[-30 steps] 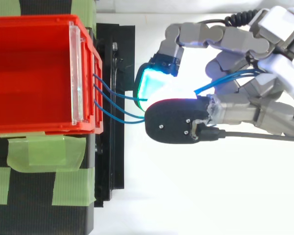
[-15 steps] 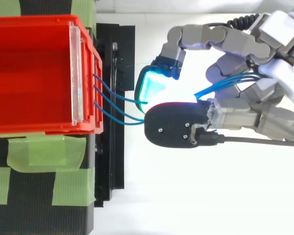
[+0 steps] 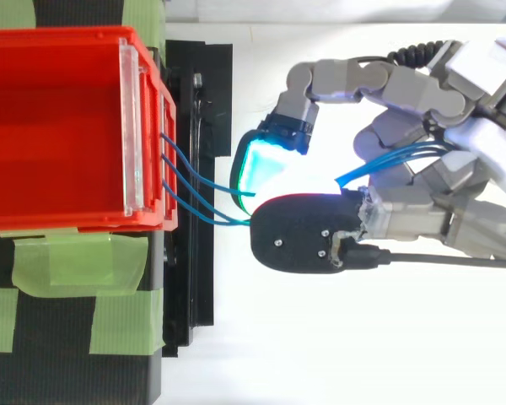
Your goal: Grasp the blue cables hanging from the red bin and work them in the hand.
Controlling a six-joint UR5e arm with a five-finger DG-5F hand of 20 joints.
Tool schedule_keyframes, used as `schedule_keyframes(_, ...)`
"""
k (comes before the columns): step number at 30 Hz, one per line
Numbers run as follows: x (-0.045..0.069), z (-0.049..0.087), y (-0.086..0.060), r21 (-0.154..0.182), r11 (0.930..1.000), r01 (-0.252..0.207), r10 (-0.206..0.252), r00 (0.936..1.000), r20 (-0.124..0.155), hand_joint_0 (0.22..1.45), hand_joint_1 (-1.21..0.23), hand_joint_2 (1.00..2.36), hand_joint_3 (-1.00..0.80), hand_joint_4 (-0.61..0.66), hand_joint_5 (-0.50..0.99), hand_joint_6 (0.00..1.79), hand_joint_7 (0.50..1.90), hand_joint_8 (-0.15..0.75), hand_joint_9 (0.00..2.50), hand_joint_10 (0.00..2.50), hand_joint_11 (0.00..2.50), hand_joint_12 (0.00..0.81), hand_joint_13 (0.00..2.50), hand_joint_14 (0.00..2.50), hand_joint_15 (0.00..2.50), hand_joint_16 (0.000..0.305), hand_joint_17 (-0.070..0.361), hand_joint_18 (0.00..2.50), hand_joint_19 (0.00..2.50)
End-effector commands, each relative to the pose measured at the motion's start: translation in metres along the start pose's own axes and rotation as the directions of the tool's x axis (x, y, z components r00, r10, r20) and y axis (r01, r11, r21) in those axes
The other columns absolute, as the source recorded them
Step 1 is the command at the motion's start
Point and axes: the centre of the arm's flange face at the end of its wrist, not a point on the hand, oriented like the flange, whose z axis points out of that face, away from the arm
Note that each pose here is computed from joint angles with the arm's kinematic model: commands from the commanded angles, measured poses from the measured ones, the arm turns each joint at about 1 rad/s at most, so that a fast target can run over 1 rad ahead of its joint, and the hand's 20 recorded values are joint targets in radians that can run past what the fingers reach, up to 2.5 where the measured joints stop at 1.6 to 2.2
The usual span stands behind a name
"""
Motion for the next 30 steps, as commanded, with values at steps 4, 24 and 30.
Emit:
schedule_keyframes(4, -0.002, -0.003, -0.004, 0.022, 0.999, 0.039, -0.038, 0.9992, -0.012, 0.94, -0.64, 1.02, -0.43, 0.25, 0.3, 0.47, 1.36, 0.35, 1.6, 2.5, 2.5, 0.47, 1.75, 2.5, 1.46, 0.186, 0.139, 2.48, 0.56)
schedule_keyframes(24, -0.01, -0.011, -0.015, 0.091, 0.9834, 0.157, -0.153, 0.9868, -0.054, 0.94, -0.63, 1.02, -0.44, 0.25, 0.3, 0.48, 1.36, 0.35, 1.6, 2.5, 2.5, 0.47, 1.75, 2.5, 1.46, 0.186, 0.139, 2.48, 0.56)
schedule_keyframes(30, -0.01, -0.011, -0.014, 0.09, 0.9837, 0.156, -0.152, 0.987, -0.054, 0.94, -0.63, 1.02, -0.44, 0.24, 0.29, 0.48, 1.36, 0.35, 1.6, 2.5, 2.5, 0.47, 1.75, 2.5, 1.46, 0.186, 0.139, 2.48, 0.56)
